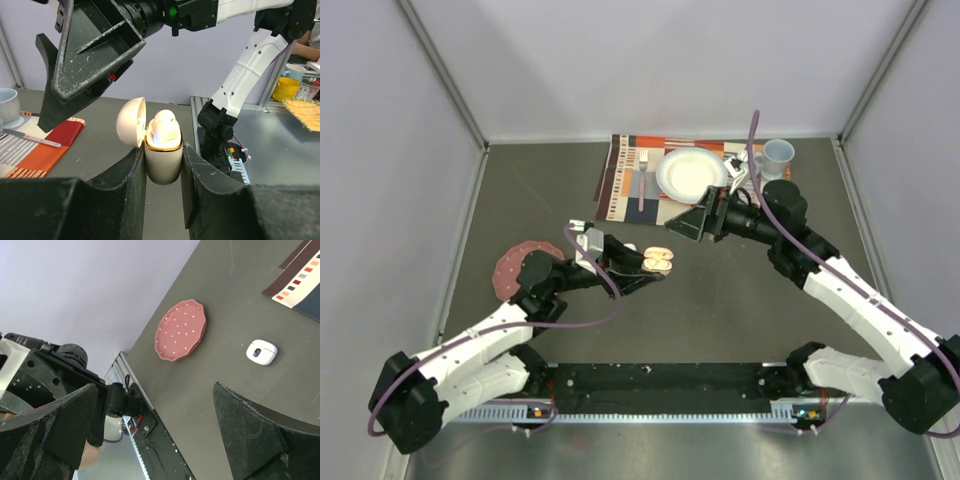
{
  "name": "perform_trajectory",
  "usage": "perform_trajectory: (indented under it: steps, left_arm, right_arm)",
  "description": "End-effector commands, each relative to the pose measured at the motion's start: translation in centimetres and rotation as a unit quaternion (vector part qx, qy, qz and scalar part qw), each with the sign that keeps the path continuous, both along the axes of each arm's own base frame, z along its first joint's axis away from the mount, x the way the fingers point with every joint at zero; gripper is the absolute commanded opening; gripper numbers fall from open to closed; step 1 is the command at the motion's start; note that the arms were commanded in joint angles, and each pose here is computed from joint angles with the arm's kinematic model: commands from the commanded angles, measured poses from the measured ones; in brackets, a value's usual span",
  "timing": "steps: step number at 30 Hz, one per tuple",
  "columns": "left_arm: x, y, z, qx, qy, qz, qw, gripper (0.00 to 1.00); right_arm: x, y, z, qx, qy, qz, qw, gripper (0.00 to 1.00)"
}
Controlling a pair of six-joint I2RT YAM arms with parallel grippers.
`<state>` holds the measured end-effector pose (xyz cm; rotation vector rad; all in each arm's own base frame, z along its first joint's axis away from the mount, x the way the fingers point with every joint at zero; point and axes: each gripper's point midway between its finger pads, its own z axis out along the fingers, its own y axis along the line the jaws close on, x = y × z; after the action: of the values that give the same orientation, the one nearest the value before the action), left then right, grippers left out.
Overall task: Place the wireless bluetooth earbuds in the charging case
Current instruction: Close the charging case with the earbuds.
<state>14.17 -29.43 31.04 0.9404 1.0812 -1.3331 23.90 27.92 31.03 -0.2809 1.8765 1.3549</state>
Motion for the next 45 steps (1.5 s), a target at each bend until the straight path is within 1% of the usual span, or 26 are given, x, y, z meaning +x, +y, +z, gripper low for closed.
perform_trajectory:
  steps: [1,3,8,19,32,40,45]
  left_arm:
    - [-0.5,0.0,3.0,-0.034,-0.04,-0.007,0.999,0.0]
    - [-0.3,-0.1,2.8,-0.032,-0.038,-0.007,0.999,0.0]
    - [0.1,-0.4,2.6,-0.028,-0.033,-0.006,0.999,0.0]
    - [1.0,-0.5,2.6,-0.034,-0.031,0.016,0.999,0.0]
    - [1.9,-1.0,2.3,-0.027,-0.027,0.024,0.999,0.0]
    - [2.4,-0.7,1.9,-0.03,-0.023,0.048,0.998,0.0]
    - [2.8,-0.6,1.8,-0.03,-0.021,0.057,0.998,0.0]
  right_arm:
    - [-0.2,0.6,2.0,-0.004,-0.034,0.01,0.999,0.99]
    - [0.0,0.4,1.8,-0.011,-0.036,0.003,0.999,0.99]
    - [0.4,0.2,0.7,-0.057,-0.03,-0.019,0.998,0.99]
    - [0.4,0.8,0.1,-0.09,-0.032,-0.008,0.995,0.99]
    - [-0.5,0.7,0.4,-0.101,-0.04,0.011,0.994,0.99]
    - [-1.5,0.8,0.5,-0.107,-0.051,0.038,0.992,0.99]
    - [-1.6,0.5,0.6,-0.109,-0.055,0.036,0.992,0.99]
